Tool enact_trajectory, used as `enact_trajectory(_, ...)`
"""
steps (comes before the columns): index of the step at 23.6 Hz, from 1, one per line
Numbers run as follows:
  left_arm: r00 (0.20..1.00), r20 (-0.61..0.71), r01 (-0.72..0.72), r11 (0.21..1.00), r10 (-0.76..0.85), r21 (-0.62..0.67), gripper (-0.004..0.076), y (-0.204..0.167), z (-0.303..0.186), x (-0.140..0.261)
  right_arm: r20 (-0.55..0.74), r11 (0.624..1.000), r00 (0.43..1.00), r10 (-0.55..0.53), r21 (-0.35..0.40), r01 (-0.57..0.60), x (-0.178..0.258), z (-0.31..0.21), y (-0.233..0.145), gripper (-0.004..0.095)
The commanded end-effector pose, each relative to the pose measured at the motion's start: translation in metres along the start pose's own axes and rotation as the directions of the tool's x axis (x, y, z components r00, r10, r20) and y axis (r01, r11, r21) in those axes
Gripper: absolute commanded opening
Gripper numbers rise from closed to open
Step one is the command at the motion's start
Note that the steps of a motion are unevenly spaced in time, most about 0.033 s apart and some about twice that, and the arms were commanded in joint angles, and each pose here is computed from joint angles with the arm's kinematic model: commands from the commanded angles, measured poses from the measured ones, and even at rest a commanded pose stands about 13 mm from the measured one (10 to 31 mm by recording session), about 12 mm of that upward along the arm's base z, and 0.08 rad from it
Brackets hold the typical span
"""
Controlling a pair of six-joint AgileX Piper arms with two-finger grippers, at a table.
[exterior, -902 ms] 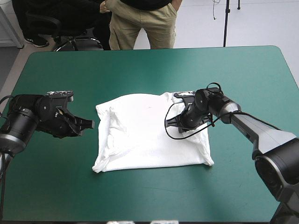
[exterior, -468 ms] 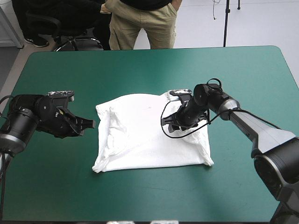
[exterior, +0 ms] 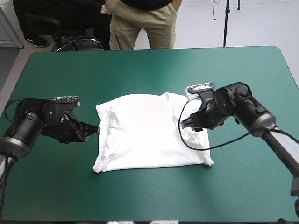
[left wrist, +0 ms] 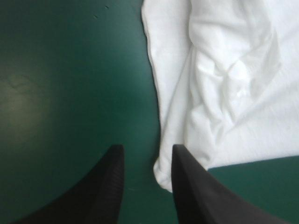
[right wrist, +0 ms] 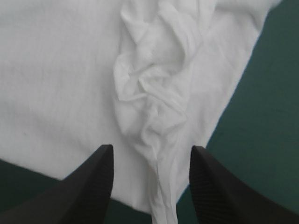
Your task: Fold the cloth
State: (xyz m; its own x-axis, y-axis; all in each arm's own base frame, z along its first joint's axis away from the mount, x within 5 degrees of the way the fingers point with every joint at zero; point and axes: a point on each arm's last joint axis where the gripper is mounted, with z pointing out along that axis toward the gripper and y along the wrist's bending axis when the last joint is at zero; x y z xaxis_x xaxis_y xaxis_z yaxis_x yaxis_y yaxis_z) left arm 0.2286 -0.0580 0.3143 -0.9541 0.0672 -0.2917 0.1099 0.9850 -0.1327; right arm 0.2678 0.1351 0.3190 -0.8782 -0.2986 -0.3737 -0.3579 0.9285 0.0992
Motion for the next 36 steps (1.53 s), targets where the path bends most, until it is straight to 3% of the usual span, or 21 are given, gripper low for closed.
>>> enact_trajectory(1,0.999,0.047,-0.012,0.999,0.010,0.030,0.0257,-0.014,-0.002,0.011,0.048,0.999,0.998,0.045,0.016,-0.046,0.022,-0.022,-0.010,0.0468)
enact_trajectory(4,0.998,0.014,-0.062,0.997,0.061,0.042,0.0310,-0.024,0.008,0.022,0.036,0.996,0.996,0.082,0.021,-0.083,0.040,-0.023,-0.015,0.0468)
enact_trajectory(9,0.998,-0.019,-0.059,0.996,0.060,0.062,0.0472,-0.035,0.017,0.031,0.047,0.996,0.995,0.087,0.019,-0.088,0.049,-0.029,-0.015,0.0468)
enact_trajectory(14,1.000,0.003,-0.005,1.000,0.005,0.030,0.0475,-0.032,0.032,0.036,0.055,0.995,0.994,0.097,0.018,-0.098,0.049,-0.029,-0.015,0.0452)
enact_trajectory(23,0.995,-0.099,-0.013,1.000,0.012,-0.002,0.0444,-0.039,0.095,0.052,0.063,0.995,0.993,0.101,0.016,-0.103,0.048,-0.029,-0.015,0.0427)
enact_trajectory(25,0.993,-0.121,-0.014,1.000,0.012,-0.012,0.0384,-0.039,0.101,0.052,0.046,0.995,0.994,0.102,0.019,-0.103,0.049,-0.029,-0.015,0.0422)
enact_trajectory(27,0.990,-0.139,-0.011,1.000,0.009,-0.015,0.0222,-0.039,0.105,0.052,0.008,0.994,0.995,0.102,0.026,-0.102,0.053,-0.029,-0.016,0.0422)
enact_trajectory(29,0.991,-0.134,-0.012,1.000,0.010,-0.014,-0.0001,-0.039,0.105,0.051,-0.033,0.994,0.994,0.103,0.033,-0.102,0.057,-0.028,-0.016,0.0424)
enact_trajectory(36,0.991,-0.131,-0.018,1.000,0.017,-0.011,-0.0017,-0.039,0.105,0.051,-0.035,1.000,0.999,0.016,0.026,-0.015,0.065,-0.002,-0.008,0.0424)
